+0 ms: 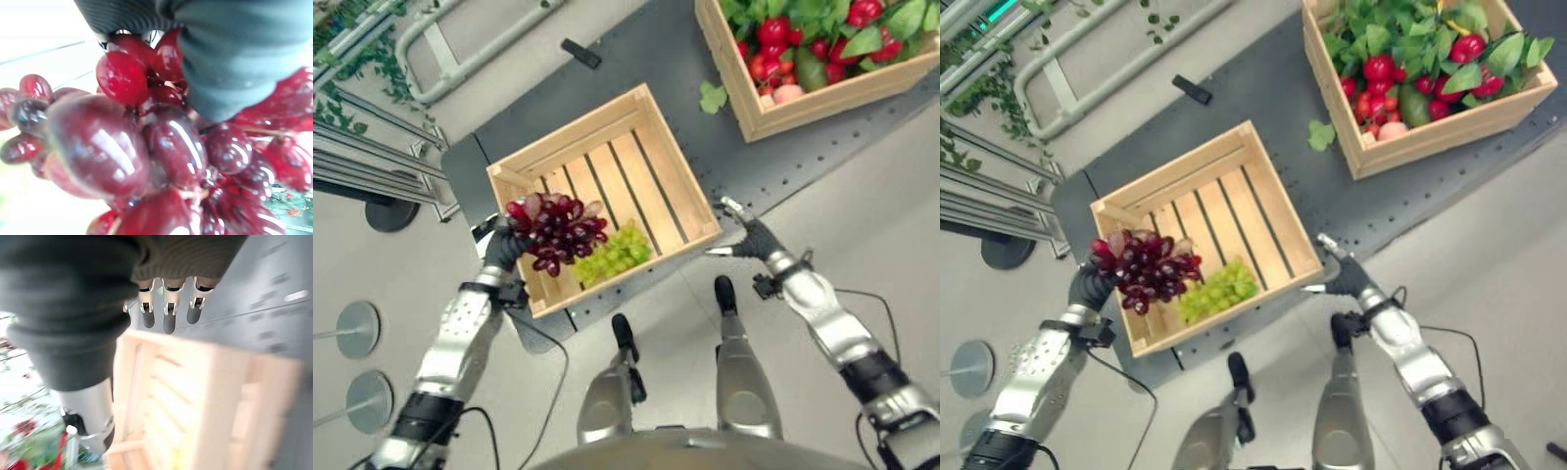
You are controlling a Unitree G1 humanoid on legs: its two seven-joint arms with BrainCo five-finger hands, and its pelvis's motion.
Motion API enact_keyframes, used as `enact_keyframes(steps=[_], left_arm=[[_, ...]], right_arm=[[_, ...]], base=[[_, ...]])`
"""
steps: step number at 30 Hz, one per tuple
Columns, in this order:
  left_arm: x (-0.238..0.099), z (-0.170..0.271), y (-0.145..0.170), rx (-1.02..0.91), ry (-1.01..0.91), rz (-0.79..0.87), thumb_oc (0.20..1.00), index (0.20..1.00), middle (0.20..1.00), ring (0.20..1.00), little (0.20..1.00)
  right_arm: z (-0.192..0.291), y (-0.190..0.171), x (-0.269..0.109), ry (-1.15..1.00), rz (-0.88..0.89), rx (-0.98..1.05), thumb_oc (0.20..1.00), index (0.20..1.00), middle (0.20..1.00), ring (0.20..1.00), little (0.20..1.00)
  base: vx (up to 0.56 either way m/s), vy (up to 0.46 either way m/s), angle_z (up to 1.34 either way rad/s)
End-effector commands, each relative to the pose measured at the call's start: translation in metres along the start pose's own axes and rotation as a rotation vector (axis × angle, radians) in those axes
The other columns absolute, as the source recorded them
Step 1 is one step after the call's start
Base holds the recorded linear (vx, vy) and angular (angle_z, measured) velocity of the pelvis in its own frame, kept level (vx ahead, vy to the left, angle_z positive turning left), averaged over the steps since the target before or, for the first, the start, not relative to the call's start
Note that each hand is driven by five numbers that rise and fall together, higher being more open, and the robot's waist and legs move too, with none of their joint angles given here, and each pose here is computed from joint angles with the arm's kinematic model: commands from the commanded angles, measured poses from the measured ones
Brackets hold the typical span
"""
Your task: Pick up the fruits from the basket on one side to the basket on the other side
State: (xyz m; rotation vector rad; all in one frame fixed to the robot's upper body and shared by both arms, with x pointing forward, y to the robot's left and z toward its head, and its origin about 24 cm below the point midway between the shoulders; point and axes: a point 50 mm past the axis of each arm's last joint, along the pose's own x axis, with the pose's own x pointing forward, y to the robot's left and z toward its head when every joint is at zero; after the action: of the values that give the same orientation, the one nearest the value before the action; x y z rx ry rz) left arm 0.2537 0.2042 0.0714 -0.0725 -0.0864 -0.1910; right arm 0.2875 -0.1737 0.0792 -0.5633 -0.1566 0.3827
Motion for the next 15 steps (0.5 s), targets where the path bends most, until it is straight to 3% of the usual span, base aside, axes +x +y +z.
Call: enact_keyframes(steps=[1,7,15], left_arm=[[0.02,0.024,-0.01,-0.026,-0.141,-0.035,0.2,0.2,0.2,0.2,0.2],[0.039,0.021,-0.041,-0.079,-0.156,-0.093,0.2,0.2,0.2,0.2,0.2],[0.05,0.02,-0.038,0.01,-0.155,-0.022,0.2,0.2,0.2,0.2,0.2]], right_arm=[[0.025,0.012,0.018,-0.123,0.05,0.056,1.0,1.0,1.0,1.0,1.0],[0.045,0.037,0.048,-0.171,0.12,0.088,1.0,1.0,1.0,1.0,1.0],[0.053,0.048,0.055,-0.184,0.151,0.129,1.0,1.0,1.0,1.0,1.0]], base=[[0.02,-0.02,0.05],[0.02,-0.026,0.06],[0.02,-0.027,0.05]])
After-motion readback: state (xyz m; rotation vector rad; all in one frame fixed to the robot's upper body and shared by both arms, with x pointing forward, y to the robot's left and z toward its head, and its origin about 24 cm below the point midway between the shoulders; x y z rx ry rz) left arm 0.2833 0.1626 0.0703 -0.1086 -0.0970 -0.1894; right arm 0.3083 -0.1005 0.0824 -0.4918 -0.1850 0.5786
